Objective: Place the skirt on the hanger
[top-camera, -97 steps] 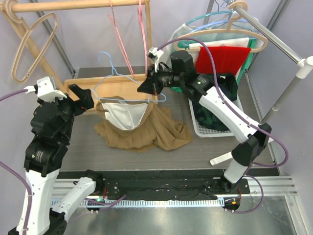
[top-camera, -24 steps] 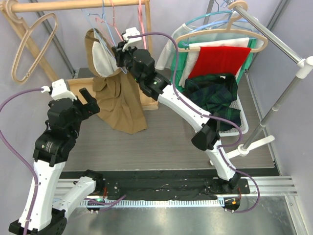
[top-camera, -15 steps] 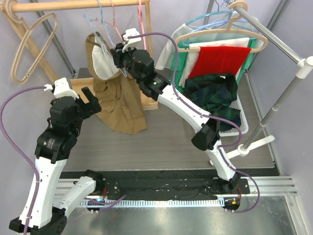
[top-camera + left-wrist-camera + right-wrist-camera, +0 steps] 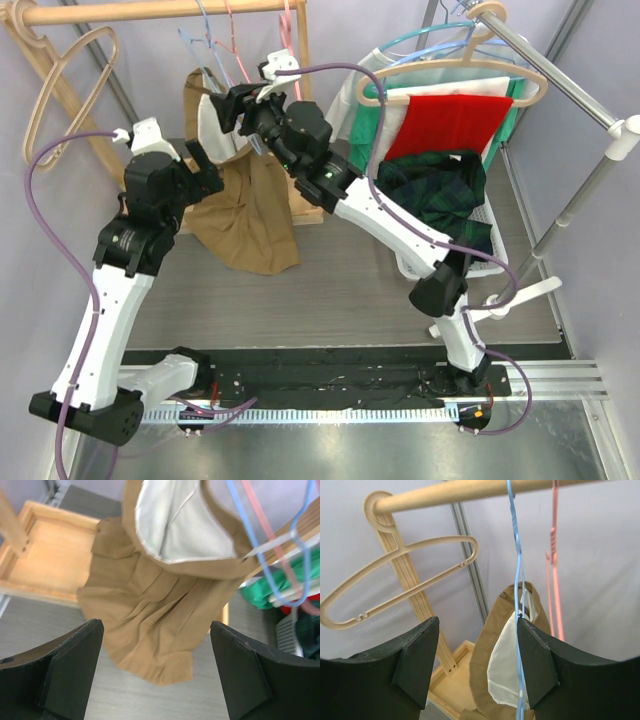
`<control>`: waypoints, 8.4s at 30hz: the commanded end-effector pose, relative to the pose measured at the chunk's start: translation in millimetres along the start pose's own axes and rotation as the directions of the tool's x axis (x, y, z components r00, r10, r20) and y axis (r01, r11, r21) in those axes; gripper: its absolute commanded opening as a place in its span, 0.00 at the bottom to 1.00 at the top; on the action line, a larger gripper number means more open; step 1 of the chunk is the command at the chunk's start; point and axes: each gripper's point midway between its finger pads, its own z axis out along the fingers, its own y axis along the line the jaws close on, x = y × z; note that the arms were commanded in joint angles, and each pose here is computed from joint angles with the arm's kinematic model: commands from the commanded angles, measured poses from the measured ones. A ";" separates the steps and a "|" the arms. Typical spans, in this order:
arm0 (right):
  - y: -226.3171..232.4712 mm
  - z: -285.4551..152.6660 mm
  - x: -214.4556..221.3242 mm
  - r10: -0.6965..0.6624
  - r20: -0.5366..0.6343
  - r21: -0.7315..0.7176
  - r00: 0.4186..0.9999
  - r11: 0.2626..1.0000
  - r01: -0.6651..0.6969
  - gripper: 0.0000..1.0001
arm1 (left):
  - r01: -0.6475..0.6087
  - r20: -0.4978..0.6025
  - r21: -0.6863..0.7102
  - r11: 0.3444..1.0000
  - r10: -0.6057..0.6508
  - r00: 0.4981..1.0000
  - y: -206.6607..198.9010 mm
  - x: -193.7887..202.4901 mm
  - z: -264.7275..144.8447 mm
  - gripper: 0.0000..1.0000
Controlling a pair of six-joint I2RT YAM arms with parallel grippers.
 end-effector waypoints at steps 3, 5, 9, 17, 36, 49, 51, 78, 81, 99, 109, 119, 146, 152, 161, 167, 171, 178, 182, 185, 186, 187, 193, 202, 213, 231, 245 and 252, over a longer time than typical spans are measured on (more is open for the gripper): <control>-24.8 -59.8 -141.5 0.053 0.179 0.144 0.982 0.986 -0.080 0.68 | 0.077 0.154 0.124 0.989 -0.096 0.983 -42.3 -71.9 18.7 0.92; -43.1 -81.0 -143.1 0.032 0.117 0.236 0.993 0.970 -0.059 0.68 | 0.121 0.185 0.158 0.980 -0.149 0.971 -52.5 -90.9 23.3 0.92; -63.5 -118.6 -135.8 0.002 0.013 0.311 1.000 0.950 -0.006 0.67 | 0.175 0.190 0.223 0.959 -0.219 0.957 -72.5 -108.7 48.5 0.92; -97.5 -195.3 -91.5 0.025 -0.153 0.400 0.988 0.916 0.039 0.66 | 0.207 0.185 0.340 0.917 -0.281 0.942 -110.4 -124.5 95.0 0.91; -162.9 -272.4 -58.6 0.074 -0.262 0.575 0.962 0.813 0.094 0.65 | 0.214 0.209 0.259 0.942 -0.271 0.940 -100.5 -120.8 121.4 0.11; -269.7 -326.2 13.4 0.183 -0.381 0.771 0.906 0.604 0.202 0.80 | 0.217 0.256 0.084 0.973 -0.231 0.939 -25.9 -142.4 98.4 0.00; -283.6 -330.9 27.6 0.219 -0.392 0.789 0.893 0.580 0.204 0.84 | 0.228 0.254 0.077 0.970 -0.241 0.937 -11.2 -144.5 96.6 0.00; -356.3 -418.7 214.9 0.580 -0.637 0.771 0.508 0.465 0.436 0.94 | 0.131 0.166 0.242 0.961 -0.174 0.971 0.5 -164.5 20.8 0.80; -360.7 -431.0 233.9 0.617 -0.639 0.765 0.459 0.447 0.465 0.89 | 0.128 0.173 0.262 0.957 -0.177 0.969 -5.9 -170.6 -2.4 0.80; -333.9 -341.9 18.7 0.354 -0.394 0.840 0.848 0.513 0.176 0.01 | 0.141 -0.202 0.771 0.621 0.029 0.979 -106.9 -39.0 -75.9 0.75; -235.2 -274.0 -115.3 0.136 -0.253 0.461 0.958 0.887 -0.004 0.01 | 0.199 -0.356 0.712 0.673 0.102 0.929 -96.8 62.2 -51.7 0.74; -111.7 -258.1 -189.0 0.109 -0.132 -0.126 0.985 0.984 -0.125 0.01 | 0.201 -0.394 0.612 0.765 0.074 0.916 -80.0 109.6 -10.9 0.75; -80.1 -309.8 62.8 0.411 -0.692 -0.180 0.594 0.698 -0.693 0.01 | 0.260 -0.394 0.265 0.929 -0.141 0.908 -31.6 131.2 30.9 0.77; -95.6 -344.3 123.4 0.378 -0.806 -0.031 0.455 0.742 -0.670 0.01 | 0.279 -0.489 0.263 0.924 -0.121 0.864 -29.8 164.5 28.6 0.77; -94.6 -382.3 152.6 0.327 -0.891 0.029 0.316 0.734 -0.678 0.01 | 0.347 -0.514 0.398 0.849 -0.108 0.851 -47.7 191.2 28.2 0.83; -83.5 -407.8 168.4 0.276 -0.931 0.045 0.237 0.733 -0.679 0.01 | 0.396 -0.482 0.533 0.747 -0.117 0.869 -78.1 176.3 30.4 0.91; -78.3 -423.5 185.7 0.239 -0.958 0.084 0.158 0.762 -0.642 0.01 | 0.398 -0.474 0.603 0.691 -0.091 0.876 -99.2 172.5 30.3 0.93; -101.8 -416.4 196.8 0.219 -0.959 0.117 0.178 0.883 -0.454 0.31 | 0.451 -0.609 0.685 0.573 0.109 0.786 -139.4 213.2 15.0 0.60; -115.8 -392.7 175.9 0.206 -0.931 0.093 0.301 0.933 -0.349 0.62 | 0.456 -0.614 0.712 0.534 0.157 0.774 -145.3 215.9 4.2 0.34; -122.4 -369.6 150.7 0.176 -0.894 0.058 0.412 0.957 -0.284 0.75 | 0.448 -0.603 0.731 0.514 0.179 0.778 -148.2 209.4 -1.4 0.00; -122.0 -363.7 142.3 0.159 -0.882 0.037 0.443 0.961 -0.273 0.77 | 0.451 -0.610 0.727 0.517 0.186 0.771 -147.6 210.5 -2.6 0.00; -120.7 -351.3 128.2 0.138 -0.861 0.007 0.490 0.966 -0.259 0.81 | 0.449 -0.602 0.741 0.499 0.197 0.774 -149.6 207.7 -6.2 0.00; -96.4 -301.9 106.8 -0.004 -0.789 -0.173 0.614 0.961 -0.216 0.96 | 0.444 -0.573 0.789 0.426 0.249 0.781 -154.6 190.8 -30.3 0.00; -37.6 -261.1 170.0 -0.173 -0.792 -0.336 0.586 0.924 -0.181 0.98 | 0.318 -0.482 0.812 0.490 0.254 0.839 -152.2 157.8 -32.0 0.00; -50.8 -257.5 194.2 -0.124 -0.806 -0.227 0.579 0.968 -0.109 0.55 | 0.219 -0.452 0.741 0.635 0.230 0.862 -130.7 156.7 -17.6 0.28; -68.7 -366.9 176.3 -0.064 -0.843 -0.150 0.535 0.982 -0.119 0.01 | 0.198 -0.530 0.552 0.810 0.158 0.833 -85.6 193.8 -5.2 0.76; -91.4 -444.7 230.5 0.154 -0.923 0.113 0.353 0.984 -0.135 0.01 | 0.271 -0.832 0.340 0.901 0.153 0.533 -50.5 312.4 0.2 0.68; -95.7 -466.1 247.6 0.161 -0.946 0.130 0.282 0.984 -0.124 0.01 | 0.268 -0.863 0.312 0.911 0.154 0.482 -51.6 344.0 1.9 0.68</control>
